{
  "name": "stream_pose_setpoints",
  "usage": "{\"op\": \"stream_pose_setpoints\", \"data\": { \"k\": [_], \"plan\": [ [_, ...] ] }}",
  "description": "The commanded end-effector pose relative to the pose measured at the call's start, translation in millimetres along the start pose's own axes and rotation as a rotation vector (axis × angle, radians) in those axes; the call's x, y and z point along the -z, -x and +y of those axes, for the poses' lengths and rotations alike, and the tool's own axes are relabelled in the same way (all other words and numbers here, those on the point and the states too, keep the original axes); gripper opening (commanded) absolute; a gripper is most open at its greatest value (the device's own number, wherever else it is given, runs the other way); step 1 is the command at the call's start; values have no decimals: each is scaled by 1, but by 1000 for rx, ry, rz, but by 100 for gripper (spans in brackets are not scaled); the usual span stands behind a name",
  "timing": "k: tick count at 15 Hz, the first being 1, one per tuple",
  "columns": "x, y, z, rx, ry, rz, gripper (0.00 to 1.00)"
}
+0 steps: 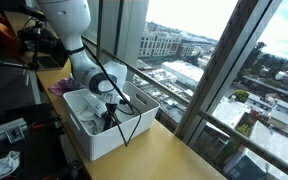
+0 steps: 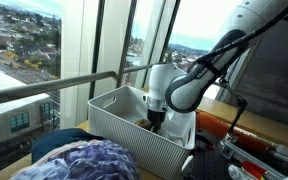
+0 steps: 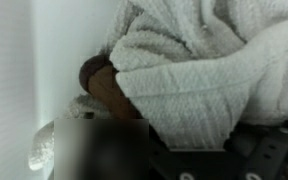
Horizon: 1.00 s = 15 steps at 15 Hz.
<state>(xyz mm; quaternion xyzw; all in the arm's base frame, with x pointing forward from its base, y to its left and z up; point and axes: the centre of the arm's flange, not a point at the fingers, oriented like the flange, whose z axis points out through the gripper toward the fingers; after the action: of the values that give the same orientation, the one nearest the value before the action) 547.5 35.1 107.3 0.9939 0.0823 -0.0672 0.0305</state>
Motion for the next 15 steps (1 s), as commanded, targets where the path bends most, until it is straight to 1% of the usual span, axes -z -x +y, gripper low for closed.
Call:
{"op": "stream_pose_setpoints", "data": {
  "k": [1, 3, 4, 5, 9, 10, 15],
  "plan": [
    [-14, 7, -9, 2, 11, -4, 17],
    [-4, 10, -10, 2, 10, 6, 5],
    [2, 10, -10, 1, 9, 11, 3],
    [10, 11, -11, 1, 9, 18, 6],
    [51, 9, -10, 2, 17, 59, 3],
    [65, 8, -10, 2, 22, 74, 4],
    [127, 5, -6, -1, 31, 149, 4]
  ]
}}
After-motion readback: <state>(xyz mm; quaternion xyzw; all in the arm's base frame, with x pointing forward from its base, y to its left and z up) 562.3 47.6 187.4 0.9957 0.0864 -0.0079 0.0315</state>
